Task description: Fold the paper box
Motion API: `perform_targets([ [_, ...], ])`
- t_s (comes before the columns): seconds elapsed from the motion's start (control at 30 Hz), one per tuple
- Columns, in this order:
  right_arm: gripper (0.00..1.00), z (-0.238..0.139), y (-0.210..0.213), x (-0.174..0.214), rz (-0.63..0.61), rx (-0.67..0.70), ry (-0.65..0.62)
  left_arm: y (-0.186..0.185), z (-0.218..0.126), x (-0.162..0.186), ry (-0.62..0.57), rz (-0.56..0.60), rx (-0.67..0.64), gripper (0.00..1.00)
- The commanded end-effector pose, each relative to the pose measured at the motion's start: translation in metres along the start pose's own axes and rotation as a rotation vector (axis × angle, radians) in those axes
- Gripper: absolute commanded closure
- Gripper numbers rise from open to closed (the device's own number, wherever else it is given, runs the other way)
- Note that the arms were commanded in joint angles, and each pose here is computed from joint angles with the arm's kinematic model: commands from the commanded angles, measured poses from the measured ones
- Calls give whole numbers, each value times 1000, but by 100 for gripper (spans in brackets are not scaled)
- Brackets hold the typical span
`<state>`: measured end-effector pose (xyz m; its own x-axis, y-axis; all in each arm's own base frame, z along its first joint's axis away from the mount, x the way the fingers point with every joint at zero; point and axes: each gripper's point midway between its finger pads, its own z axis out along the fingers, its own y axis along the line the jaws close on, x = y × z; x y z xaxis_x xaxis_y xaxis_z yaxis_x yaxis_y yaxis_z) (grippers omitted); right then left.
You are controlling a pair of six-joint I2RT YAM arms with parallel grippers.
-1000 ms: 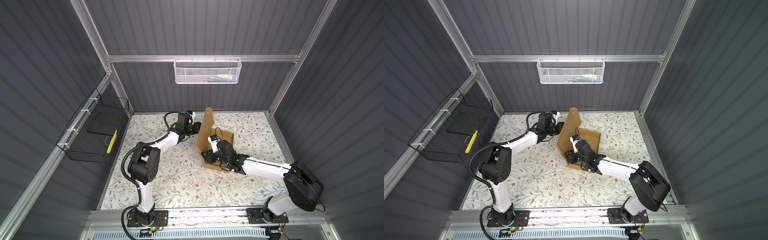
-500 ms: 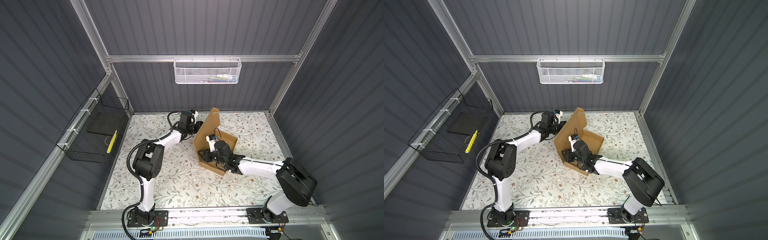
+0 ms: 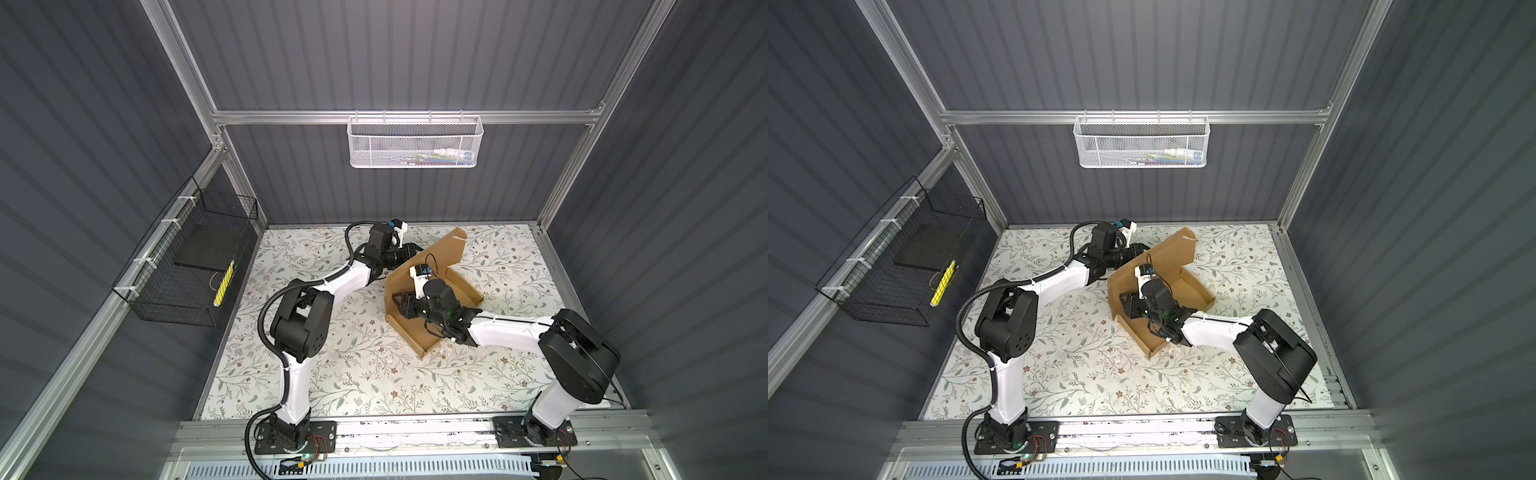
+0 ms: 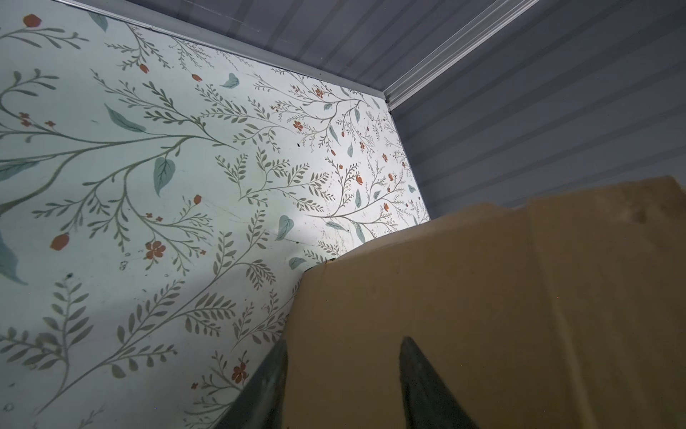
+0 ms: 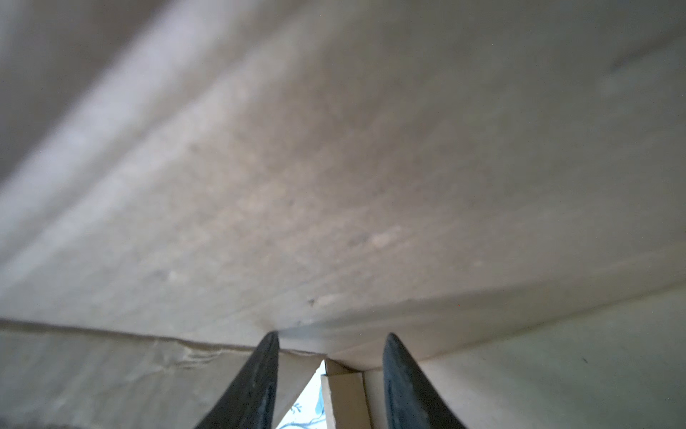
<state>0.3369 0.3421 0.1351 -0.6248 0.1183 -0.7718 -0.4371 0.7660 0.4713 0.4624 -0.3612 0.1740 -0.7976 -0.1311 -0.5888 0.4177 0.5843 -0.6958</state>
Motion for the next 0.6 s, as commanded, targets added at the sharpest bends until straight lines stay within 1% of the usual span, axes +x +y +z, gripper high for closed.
perform_targets([
  [0.0,52,2,6,-18,4,0,-69,-15,-4,-10,-13,31,38,51],
  [0.13,52,-5,2,-19,1,19,-82,-13,-14,-12,-23,57,0,50],
  [0.33,52,-19,-6,-19,-12,50,-95,0,-37,-22,-56,75,-61,49],
  [0.53,52,-31,-11,-18,-19,70,-101,18,-65,-24,-77,107,-159,48],
  [0.57,52,-33,-12,-18,-19,74,-103,18,-71,-30,-93,118,-176,48],
])
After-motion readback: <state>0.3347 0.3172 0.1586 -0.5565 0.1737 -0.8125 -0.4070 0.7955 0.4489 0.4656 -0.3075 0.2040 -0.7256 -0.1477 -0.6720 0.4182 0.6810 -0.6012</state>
